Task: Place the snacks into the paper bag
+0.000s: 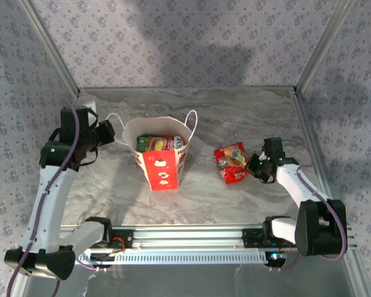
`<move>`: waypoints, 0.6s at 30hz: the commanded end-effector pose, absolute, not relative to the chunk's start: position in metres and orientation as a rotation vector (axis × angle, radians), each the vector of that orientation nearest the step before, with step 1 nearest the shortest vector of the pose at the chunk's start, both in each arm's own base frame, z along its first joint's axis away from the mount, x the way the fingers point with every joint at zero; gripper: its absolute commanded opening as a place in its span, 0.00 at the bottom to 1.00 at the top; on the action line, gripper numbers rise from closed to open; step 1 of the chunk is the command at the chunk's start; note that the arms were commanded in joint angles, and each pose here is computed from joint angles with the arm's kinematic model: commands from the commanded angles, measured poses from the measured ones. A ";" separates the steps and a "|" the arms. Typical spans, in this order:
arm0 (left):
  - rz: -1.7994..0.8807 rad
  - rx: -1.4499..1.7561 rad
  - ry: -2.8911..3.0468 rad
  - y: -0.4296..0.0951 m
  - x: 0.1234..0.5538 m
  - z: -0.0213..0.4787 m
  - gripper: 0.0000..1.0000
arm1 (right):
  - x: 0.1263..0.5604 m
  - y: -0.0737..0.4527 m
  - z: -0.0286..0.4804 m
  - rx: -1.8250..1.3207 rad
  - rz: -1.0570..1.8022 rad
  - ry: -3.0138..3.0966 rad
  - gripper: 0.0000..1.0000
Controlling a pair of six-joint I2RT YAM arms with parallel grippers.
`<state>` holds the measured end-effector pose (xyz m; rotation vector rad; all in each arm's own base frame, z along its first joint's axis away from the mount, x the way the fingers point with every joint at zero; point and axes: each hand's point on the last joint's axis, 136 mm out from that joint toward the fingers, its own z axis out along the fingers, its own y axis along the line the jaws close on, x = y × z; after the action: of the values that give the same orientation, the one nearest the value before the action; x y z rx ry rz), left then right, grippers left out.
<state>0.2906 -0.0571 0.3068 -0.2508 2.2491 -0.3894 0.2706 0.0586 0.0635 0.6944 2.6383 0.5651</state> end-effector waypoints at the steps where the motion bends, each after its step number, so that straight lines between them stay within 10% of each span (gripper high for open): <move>1: -0.372 -0.227 2.223 -0.055 0.286 0.315 0.02 | 0.271 0.056 0.076 0.621 0.507 2.657 0.00; 18: -0.372 -0.222 2.219 -0.055 0.286 0.313 0.02 | 0.289 0.081 0.184 0.339 0.455 2.493 0.00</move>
<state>0.2890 -0.0568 0.3062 -0.2424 2.2460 -0.3865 0.2845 0.0804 0.1512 0.3942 2.5699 0.4862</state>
